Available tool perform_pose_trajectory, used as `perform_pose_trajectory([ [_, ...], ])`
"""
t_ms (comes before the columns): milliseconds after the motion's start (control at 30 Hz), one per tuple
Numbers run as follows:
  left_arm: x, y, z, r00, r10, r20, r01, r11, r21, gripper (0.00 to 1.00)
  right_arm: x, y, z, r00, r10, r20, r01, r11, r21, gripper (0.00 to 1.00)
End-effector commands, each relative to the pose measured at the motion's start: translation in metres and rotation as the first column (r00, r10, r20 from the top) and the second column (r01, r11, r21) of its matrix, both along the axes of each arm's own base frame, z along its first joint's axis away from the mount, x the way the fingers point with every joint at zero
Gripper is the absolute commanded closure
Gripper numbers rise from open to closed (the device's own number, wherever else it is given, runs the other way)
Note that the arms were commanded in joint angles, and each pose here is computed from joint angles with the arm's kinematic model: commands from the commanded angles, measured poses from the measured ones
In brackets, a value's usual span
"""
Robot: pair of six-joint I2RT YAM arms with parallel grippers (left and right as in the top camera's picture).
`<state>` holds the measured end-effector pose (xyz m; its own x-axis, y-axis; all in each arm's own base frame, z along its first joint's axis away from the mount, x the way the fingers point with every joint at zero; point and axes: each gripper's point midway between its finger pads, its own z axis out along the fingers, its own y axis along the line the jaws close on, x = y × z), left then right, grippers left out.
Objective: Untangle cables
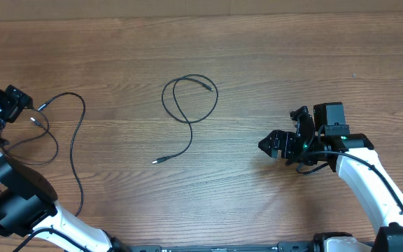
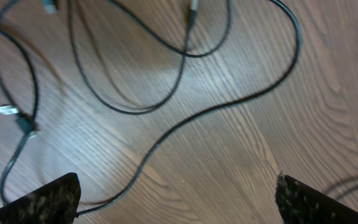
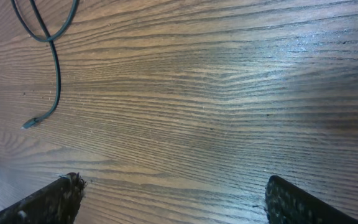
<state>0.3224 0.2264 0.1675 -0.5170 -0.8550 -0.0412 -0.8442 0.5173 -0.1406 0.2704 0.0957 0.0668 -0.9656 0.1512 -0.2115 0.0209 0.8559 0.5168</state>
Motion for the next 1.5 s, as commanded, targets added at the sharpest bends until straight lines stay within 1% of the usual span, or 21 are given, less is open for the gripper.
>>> perform_pose_trajectory([
  [0,0.014,-0.020,0.005,0.994,-0.083,0.068,0.086,0.995,-0.051,0.00,0.000,-0.001,-0.001,1.000,0.004,0.007,-0.004,1.000,-0.006,0.08],
  [200,0.039,-0.065,0.008,0.964,-0.239,0.113,0.248,0.966,-0.079,0.00,0.001,-0.001,-0.001,1.000,0.003,0.007,-0.003,1.000,-0.006,0.08],
  [333,0.064,-0.119,0.011,0.889,-0.425,0.172,0.443,0.893,-0.081,0.00,0.001,-0.001,-0.001,1.000,0.003,0.009,-0.003,1.000,-0.006,0.08],
  [500,0.082,-0.194,0.011,0.739,-0.646,0.190,0.663,0.747,-0.041,0.00,0.001,-0.001,-0.001,1.000,0.003,0.011,-0.003,1.000,-0.006,0.08],
  [567,0.087,-0.222,0.011,0.669,-0.717,0.196,0.733,0.680,-0.018,0.00,0.001,-0.001,-0.001,1.000,0.003,0.011,-0.003,1.000,-0.006,0.08],
  [667,0.088,-0.264,0.011,0.550,-0.814,0.185,0.826,0.563,0.021,0.04,0.002,-0.001,-0.001,1.000,0.003,0.012,-0.003,1.000,-0.006,0.08],
  [733,0.085,-0.286,0.008,0.486,-0.862,0.143,0.866,0.497,0.054,0.07,0.001,-0.001,-0.001,1.000,0.003,0.011,-0.003,1.000,-0.006,0.08],
  [867,0.080,-0.320,0.005,0.382,-0.923,0.045,0.914,0.384,0.130,0.07,0.002,-0.001,-0.001,1.000,0.003,0.012,-0.003,1.000,-0.006,0.08],
  [933,0.080,-0.337,0.004,0.337,-0.941,0.026,0.928,0.337,0.159,0.07,0.002,-0.001,0.000,1.000,0.003,0.014,-0.003,1.000,-0.006,0.08],
  [1000,0.080,-0.352,0.004,0.306,-0.952,0.022,0.935,0.305,0.182,0.08,0.002,-0.001,0.000,1.000,0.003,0.014,-0.003,1.000,-0.006,0.08],
  [1033,0.081,-0.358,0.003,0.317,-0.948,0.018,0.929,0.315,0.197,0.08,0.002,-0.001,0.000,1.000,0.004,0.014,-0.003,1.000,-0.005,0.08],
  [1100,0.084,-0.364,0.003,0.387,-0.922,0.012,0.899,0.380,0.220,0.08,0.002,-0.001,0.000,1.000,0.003,0.014,-0.003,1.000,-0.006,0.08],
  [1133,0.084,-0.366,0.002,0.431,-0.902,0.017,0.878,0.424,0.222,0.07,0.002,-0.001,0.000,1.000,0.003,0.014,-0.003,1.000,-0.006,0.08],
  [1233,0.085,-0.373,-0.001,0.548,-0.834,0.060,0.814,0.549,0.190,0.00,0.002,-0.001,0.000,1.000,0.003,0.014,-0.003,1.000,-0.006,0.08],
  [1300,0.086,-0.381,-0.003,0.607,-0.788,0.101,0.774,0.615,0.148,0.00,0.002,-0.001,0.000,1.000,0.004,0.015,-0.004,1.000,-0.006,0.08],
  [1367,0.085,-0.390,-0.006,0.648,-0.750,0.137,0.745,0.661,0.093,0.00,0.002,-0.001,0.000,1.000,0.004,0.016,-0.004,1.000,-0.006,0.08],
  [1467,0.081,-0.401,-0.012,0.686,-0.708,0.169,0.717,0.697,0.012,0.01,0.004,-0.001,0.000,1.000,0.004,0.023,-0.004,1.000,-0.005,0.08],
])
